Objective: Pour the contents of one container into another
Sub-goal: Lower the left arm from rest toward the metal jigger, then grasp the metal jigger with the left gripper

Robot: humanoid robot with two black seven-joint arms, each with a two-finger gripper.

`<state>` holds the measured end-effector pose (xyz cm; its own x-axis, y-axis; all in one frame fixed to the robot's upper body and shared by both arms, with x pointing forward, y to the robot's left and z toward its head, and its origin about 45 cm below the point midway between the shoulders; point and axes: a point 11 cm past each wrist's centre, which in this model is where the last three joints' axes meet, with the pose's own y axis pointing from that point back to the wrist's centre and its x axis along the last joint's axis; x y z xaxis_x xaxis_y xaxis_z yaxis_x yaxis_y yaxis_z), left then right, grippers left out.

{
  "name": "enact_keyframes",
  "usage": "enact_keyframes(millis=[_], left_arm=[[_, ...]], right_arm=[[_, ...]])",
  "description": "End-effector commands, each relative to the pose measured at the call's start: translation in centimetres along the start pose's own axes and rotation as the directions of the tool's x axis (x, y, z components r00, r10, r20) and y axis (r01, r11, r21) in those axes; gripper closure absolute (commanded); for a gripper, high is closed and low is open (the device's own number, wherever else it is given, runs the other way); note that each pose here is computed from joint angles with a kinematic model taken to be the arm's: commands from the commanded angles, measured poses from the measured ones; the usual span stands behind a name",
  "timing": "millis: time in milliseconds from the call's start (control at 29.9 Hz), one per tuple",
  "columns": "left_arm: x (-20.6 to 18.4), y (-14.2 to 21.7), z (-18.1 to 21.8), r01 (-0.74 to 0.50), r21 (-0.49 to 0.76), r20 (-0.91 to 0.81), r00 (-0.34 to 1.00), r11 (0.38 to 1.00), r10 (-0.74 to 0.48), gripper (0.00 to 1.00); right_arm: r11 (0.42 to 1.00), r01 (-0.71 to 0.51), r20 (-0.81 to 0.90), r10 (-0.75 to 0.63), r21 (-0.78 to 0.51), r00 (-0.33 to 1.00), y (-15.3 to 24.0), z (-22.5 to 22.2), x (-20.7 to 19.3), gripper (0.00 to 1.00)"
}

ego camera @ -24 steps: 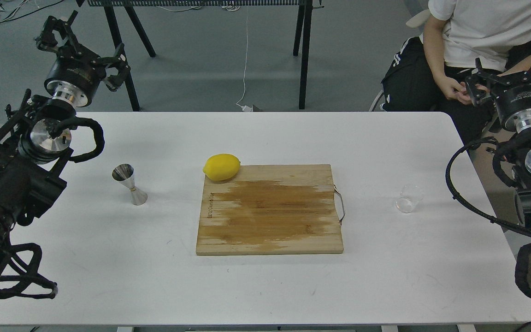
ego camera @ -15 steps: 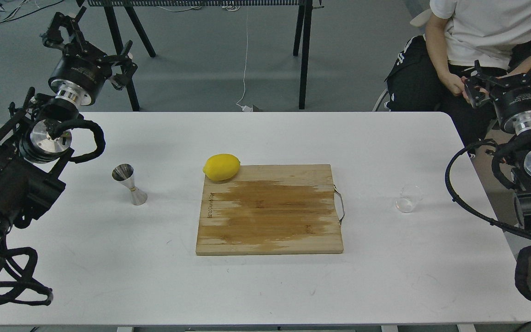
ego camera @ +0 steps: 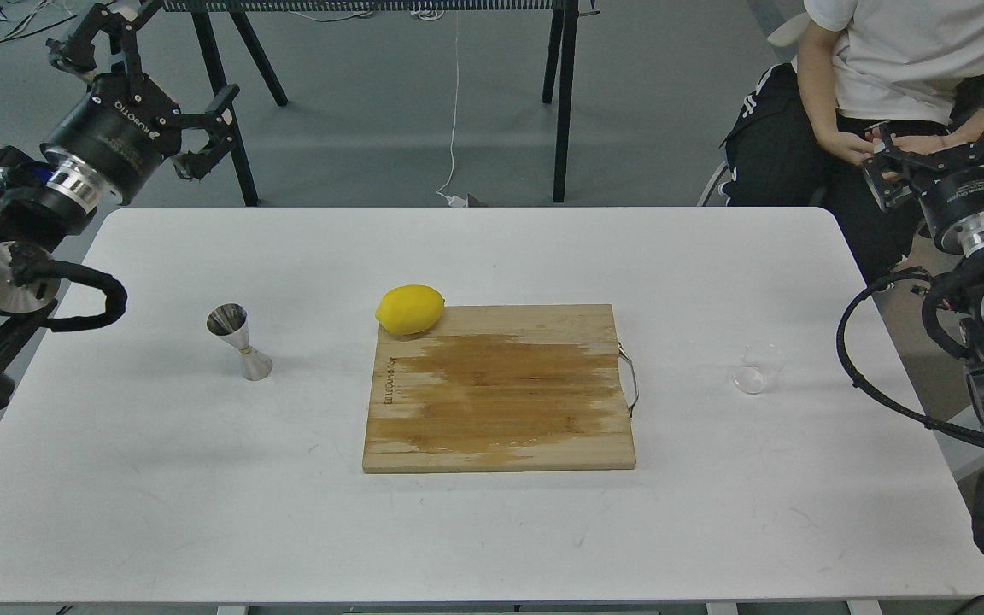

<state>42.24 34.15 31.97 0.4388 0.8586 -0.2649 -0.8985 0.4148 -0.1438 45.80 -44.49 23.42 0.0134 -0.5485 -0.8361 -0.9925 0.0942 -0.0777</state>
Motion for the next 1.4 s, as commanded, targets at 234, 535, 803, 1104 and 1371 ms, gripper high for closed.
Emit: enact_keyframes(millis=[234,535,803,1104,1371], left_arm=[[-5.7,8.9,-4.1,0.1,0.211,0.579,0.788,0.972,-0.207,0.0],[-2.5,15.7,-10.3,0.002,0.334,0.91,0.259,0.942,-0.323,0.0],[4.2,20.0,-18.4,-0.151,0.419,0.885,-0.151,0.895,-0.44,0.0],[6.0,18.1,-24.0,-0.229,0.493,0.822,-0.194,0.839,-0.536,0.08],[6.7,15.1,-24.6,-0.276,0.469,0.825,-0.202,0.839,-0.528,0.1]], right_arm=[[0.999,-0.01,-0.024,0.011,0.05,1.0,0.3,-2.3,0.5,0.0],[0.998,-0.03,-0.046,0.033,0.056,0.998,1.0,-3.3,1.4,0.0],[0.997,-0.033,-0.058,0.036,0.064,0.998,1.2,-4.1,1.5,0.0],[0.997,-0.034,-0.066,0.038,0.065,0.997,1.2,-4.4,1.6,0.0],[0.997,-0.033,-0.075,0.038,0.071,0.996,1.3,-5.0,1.5,0.0]])
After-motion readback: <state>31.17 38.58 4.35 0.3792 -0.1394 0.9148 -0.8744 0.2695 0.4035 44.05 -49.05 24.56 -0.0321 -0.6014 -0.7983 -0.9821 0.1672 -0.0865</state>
